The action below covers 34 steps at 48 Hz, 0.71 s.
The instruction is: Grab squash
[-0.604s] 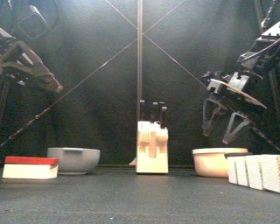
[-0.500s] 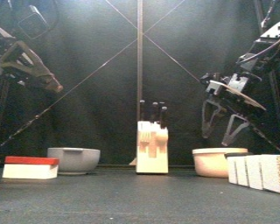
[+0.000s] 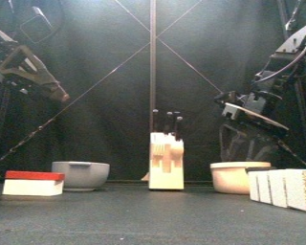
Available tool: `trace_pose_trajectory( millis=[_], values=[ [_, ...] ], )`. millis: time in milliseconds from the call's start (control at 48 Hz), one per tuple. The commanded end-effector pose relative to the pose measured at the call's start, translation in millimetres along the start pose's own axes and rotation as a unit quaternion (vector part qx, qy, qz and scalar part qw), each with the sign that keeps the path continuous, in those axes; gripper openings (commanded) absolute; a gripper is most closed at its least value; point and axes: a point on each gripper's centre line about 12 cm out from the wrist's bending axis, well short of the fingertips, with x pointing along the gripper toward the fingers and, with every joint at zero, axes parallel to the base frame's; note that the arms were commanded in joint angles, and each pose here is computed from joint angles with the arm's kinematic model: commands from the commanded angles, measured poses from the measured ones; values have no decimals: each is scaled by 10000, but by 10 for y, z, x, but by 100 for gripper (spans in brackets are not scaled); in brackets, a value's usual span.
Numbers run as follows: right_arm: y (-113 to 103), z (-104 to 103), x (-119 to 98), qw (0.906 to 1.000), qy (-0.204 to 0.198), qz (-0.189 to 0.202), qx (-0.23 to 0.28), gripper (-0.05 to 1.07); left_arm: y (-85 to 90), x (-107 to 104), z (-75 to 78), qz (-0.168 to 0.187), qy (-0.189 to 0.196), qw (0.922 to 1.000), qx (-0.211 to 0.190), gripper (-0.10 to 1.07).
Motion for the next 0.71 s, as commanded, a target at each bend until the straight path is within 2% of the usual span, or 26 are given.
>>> trace_pose_trajectory(
  millis=[0, 250, 688],
  values=[
    [51, 94, -13, 9999, -92, 98, 66, 101, 4, 6, 50, 5, -76, 10000, 5, 78],
    [70, 116, 92, 9998, -24, 158, 72, 101, 4, 6, 50, 5, -76, 10000, 5, 78],
    [17, 57, 261, 9998, 155, -71, 61, 101, 4, 7, 56, 5, -84, 10000, 6, 78]
  ],
)
